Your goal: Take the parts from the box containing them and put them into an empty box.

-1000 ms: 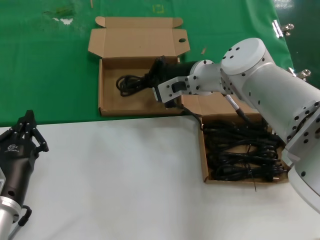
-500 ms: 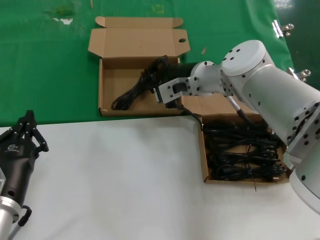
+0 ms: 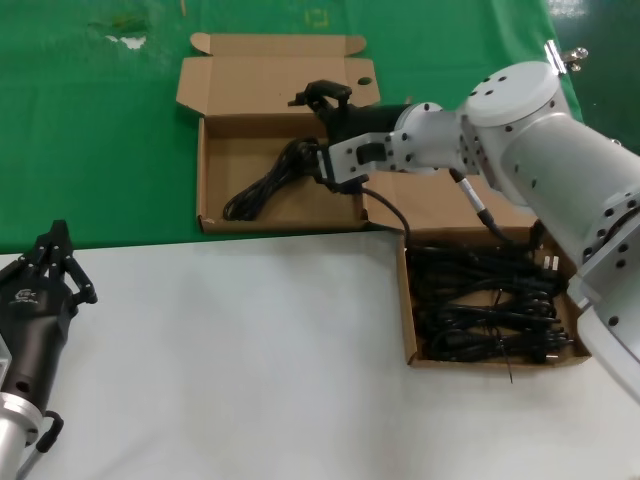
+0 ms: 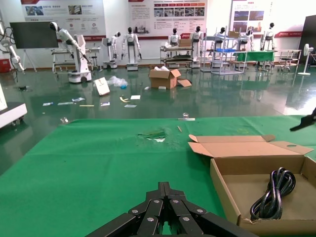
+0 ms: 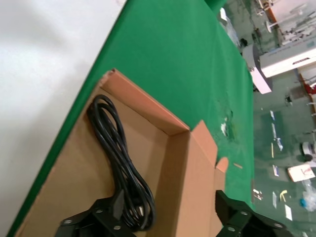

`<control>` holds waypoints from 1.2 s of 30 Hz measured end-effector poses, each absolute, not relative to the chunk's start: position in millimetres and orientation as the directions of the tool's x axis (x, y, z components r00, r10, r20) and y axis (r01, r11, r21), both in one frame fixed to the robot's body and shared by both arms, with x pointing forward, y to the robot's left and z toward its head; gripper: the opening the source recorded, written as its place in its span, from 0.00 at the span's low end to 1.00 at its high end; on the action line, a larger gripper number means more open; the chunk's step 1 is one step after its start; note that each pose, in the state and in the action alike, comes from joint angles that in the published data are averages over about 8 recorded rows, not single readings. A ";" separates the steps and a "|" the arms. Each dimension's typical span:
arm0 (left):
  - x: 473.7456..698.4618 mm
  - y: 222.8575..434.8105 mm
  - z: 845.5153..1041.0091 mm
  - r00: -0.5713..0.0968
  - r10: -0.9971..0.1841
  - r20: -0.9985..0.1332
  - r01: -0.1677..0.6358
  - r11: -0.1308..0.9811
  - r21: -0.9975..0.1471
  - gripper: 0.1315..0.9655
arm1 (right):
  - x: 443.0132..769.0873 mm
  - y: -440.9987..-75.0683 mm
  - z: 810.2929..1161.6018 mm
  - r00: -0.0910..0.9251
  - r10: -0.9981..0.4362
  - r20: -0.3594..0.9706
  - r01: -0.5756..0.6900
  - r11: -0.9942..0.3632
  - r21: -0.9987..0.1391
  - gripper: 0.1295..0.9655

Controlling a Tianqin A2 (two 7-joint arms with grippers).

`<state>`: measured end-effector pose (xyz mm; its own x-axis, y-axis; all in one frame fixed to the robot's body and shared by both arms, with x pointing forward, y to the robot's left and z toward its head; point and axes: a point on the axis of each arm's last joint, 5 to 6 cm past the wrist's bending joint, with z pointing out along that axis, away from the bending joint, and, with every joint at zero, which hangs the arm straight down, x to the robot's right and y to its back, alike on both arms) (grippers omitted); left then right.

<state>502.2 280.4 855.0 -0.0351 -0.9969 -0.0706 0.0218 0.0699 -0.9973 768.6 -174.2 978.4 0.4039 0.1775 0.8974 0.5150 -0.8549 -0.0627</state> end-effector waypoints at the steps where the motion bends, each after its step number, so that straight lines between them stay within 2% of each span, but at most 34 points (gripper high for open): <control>1: 502.2 280.4 855.0 -0.035 -0.997 -0.071 0.022 0.070 -0.997 0.01 | 769.0 -176.2 979.6 0.403 0.171 0.899 0.512 -0.856 -0.066 0.52; 3: 502.2 280.4 855.0 -0.035 -0.997 -0.071 0.022 0.070 -0.997 0.01 | 769.7 -180.7 981.9 0.400 0.157 0.903 0.506 -0.859 -0.075 0.56; 11: 502.2 280.4 855.0 -0.035 -0.997 -0.071 0.022 0.070 -0.997 0.01 | 771.6 -203.6 990.1 0.390 0.077 0.918 0.478 -0.868 -0.130 0.78; 15: 502.2 280.4 855.0 -0.035 -0.997 -0.071 0.022 0.070 -0.997 0.01 | 771.2 -217.7 990.8 0.381 0.038 0.924 0.466 -0.871 -0.156 0.78; 23: 502.2 280.4 855.0 -0.035 -0.997 -0.071 0.022 0.070 -0.997 0.01 | 767.1 -246.9 983.1 0.355 -0.027 0.934 0.440 -0.877 -0.193 0.93; 36: 502.2 280.4 855.0 -0.035 -0.997 -0.071 0.022 0.070 -0.997 0.01 | 740.6 -298.1 975.4 0.300 -0.102 0.948 0.373 -0.903 -0.215 1.00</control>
